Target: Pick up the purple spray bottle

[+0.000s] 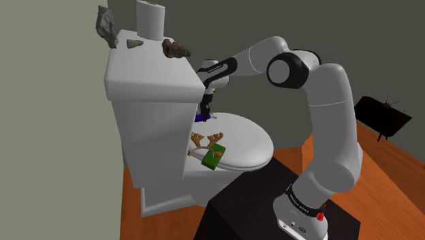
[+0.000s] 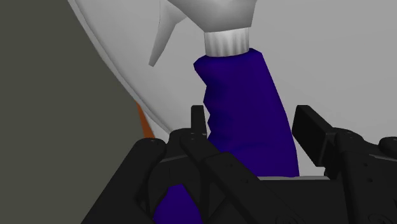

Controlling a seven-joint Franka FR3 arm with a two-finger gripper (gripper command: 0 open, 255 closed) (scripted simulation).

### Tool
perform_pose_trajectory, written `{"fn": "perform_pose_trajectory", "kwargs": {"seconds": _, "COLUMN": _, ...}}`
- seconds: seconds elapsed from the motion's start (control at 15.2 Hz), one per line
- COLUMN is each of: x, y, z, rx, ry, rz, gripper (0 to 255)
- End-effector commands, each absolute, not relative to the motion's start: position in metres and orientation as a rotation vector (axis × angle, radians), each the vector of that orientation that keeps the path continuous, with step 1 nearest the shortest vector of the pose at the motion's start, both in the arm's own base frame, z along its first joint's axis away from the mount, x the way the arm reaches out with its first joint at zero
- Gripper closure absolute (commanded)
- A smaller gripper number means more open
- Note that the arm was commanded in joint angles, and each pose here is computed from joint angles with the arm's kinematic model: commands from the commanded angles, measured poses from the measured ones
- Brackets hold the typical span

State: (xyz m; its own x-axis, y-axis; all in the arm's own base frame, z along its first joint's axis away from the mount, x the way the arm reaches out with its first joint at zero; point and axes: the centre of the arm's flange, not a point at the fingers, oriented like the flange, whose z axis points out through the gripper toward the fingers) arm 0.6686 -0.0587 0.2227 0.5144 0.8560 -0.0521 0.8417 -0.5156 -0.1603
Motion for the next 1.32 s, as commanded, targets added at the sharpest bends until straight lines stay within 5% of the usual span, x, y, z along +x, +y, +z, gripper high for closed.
{"fn": "perform_pose_trajectory", "kwargs": {"seconds": 0.0, "x": 0.668, "y": -0.058, "z": 0.222, "rx": -2.632, "ry": -1.482, "rz": 0.19, "gripper": 255}}
{"fn": "perform_pose_trajectory", "kwargs": {"seconds": 1.25, "x": 0.668, "y": -0.058, "z": 0.279, "rx": -2.632, "ry": -1.482, "rz": 0.19, "gripper": 255}}
